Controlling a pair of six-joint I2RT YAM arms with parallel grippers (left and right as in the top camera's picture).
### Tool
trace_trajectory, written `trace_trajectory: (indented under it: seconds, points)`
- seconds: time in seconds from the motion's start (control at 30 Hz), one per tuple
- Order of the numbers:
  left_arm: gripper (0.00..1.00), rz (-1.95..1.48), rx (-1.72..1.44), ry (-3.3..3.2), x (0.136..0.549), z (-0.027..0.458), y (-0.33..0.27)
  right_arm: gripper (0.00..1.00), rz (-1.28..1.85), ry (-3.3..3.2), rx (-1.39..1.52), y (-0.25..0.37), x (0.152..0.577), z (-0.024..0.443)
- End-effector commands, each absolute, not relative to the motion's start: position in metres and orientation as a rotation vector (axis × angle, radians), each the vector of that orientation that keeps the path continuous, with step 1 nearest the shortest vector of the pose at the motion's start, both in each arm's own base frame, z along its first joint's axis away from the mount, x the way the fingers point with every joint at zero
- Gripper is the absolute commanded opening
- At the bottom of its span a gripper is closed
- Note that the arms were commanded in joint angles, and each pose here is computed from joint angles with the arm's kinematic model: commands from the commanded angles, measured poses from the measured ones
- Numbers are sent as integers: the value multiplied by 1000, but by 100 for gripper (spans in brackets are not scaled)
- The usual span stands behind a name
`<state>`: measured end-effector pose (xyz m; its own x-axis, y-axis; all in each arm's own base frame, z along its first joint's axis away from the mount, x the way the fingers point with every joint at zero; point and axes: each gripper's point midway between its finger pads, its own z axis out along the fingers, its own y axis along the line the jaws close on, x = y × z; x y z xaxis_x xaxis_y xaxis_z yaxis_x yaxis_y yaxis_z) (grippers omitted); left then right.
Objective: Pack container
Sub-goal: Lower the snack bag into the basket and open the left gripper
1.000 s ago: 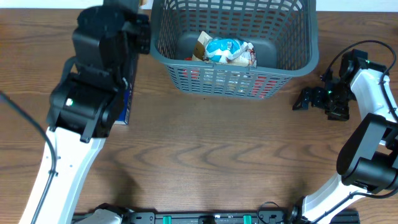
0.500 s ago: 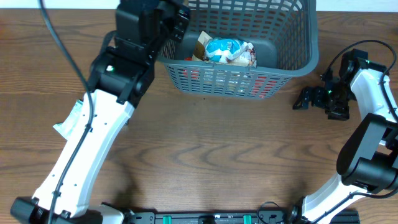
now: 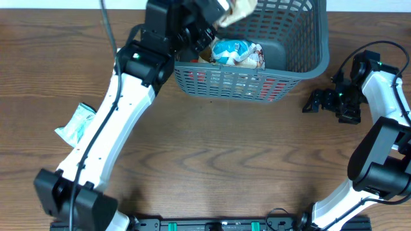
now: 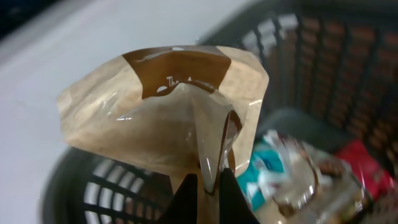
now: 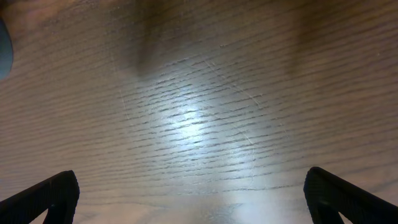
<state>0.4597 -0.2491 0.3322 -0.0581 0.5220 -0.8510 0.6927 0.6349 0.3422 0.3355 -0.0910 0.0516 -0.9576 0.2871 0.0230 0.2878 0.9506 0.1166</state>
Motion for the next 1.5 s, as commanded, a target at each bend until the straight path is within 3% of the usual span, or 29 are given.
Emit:
trace_trajectory:
  seconds: [0.0, 0.4, 0.83, 0.87, 0.93, 0.97, 1.03, 1.1, 1.47]
  points:
    - [6, -158, 1148, 1649, 458, 324, -259, 99, -193, -3104, -423, -87, 337, 52]
    - [5, -178, 1310, 1841, 454, 242, -256, 99, -193, -3105, -412, -87, 336, 52]
    - [6, -200, 1351, 1903, 442, 227, -256, 99, -193, -3107, -406, -87, 337, 52]
    - [7, -197, 1351, 1903, 442, 227, -256, 99, -193, -3107, -406, -87, 337, 52]
    - [43, -192, 1351, 1903, 442, 227, -256, 99, -193, -3107, -405, -87, 337, 52]
    - [52, -188, 1349, 1905, 442, 227, -255, 99, -193, -3108, -397, -87, 337, 52]
    - [54, -187, 1349, 1907, 442, 227, -255, 99, -193, -3109, -395, -87, 337, 52]
    - [68, -186, 1348, 1904, 442, 228, -255, 99, -193, -3108, -395, -87, 337, 52]
    - [70, -80, 1292, 1877, 450, 249, -244, 99, -193, -3109, -394, -87, 337, 52]
